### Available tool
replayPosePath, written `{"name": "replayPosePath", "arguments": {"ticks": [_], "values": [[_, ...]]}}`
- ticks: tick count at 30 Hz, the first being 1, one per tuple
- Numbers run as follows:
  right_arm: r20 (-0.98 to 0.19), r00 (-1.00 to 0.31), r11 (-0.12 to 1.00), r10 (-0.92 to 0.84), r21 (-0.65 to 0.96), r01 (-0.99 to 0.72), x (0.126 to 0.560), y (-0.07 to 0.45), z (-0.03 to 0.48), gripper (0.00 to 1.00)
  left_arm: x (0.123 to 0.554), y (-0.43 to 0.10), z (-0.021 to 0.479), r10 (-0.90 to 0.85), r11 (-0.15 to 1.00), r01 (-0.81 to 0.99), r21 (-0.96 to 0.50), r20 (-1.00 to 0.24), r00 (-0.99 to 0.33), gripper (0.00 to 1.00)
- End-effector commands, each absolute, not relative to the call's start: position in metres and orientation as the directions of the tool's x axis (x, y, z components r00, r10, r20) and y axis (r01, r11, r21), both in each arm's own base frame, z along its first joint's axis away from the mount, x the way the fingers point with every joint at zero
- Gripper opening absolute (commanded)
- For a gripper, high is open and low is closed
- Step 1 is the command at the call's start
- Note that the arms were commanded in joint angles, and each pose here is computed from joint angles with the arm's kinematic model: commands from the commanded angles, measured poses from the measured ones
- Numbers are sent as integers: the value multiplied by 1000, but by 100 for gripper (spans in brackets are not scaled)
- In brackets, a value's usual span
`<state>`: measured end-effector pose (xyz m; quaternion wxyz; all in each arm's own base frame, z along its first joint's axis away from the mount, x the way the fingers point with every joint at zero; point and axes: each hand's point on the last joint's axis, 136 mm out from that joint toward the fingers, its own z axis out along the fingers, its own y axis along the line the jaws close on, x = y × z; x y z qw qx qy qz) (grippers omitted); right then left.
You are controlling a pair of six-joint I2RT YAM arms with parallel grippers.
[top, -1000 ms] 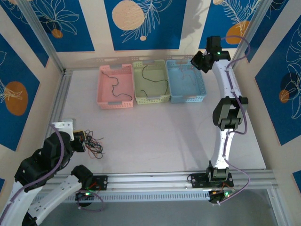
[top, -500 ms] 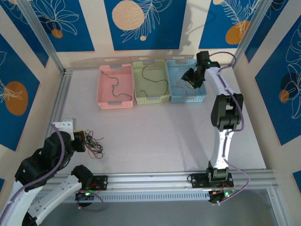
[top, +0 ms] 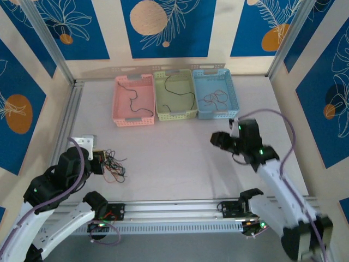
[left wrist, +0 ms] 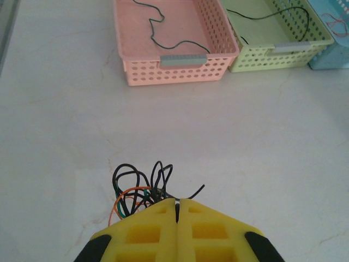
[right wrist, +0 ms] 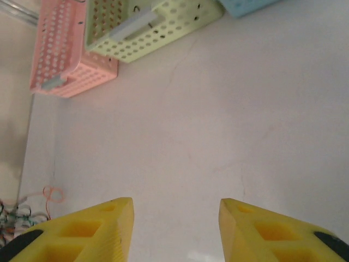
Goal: Untangle the cables
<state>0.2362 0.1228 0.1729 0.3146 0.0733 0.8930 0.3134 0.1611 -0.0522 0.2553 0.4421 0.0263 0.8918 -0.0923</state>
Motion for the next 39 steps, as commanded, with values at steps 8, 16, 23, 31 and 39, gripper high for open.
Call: {"name": "replayPosePath", "arguments": {"ticks": [8,16,23,31,39], "values": [[-623,-742,610,248,695,-380,168,161,208,42,180,-160,286,-88,789,398,-468,-727,-681,0],[-611,-779,590,137,683,-432,168,183,208,42,217,-251,298,-84,596,493,-633,-660,-746,0],[-600,-789,618,134,673,-407,179,185,175,40,249,-288,214,11,672,436,-598,-581,-814,0],[-528,-843,644,101,681,-349,183,191,119,40,250,-265,88,55,812,313,-492,-470,-881,0],[-531,-846,639,44,666,-385,200,210,116,41,236,-241,40,-4,846,238,-477,-452,-892,0]]}}
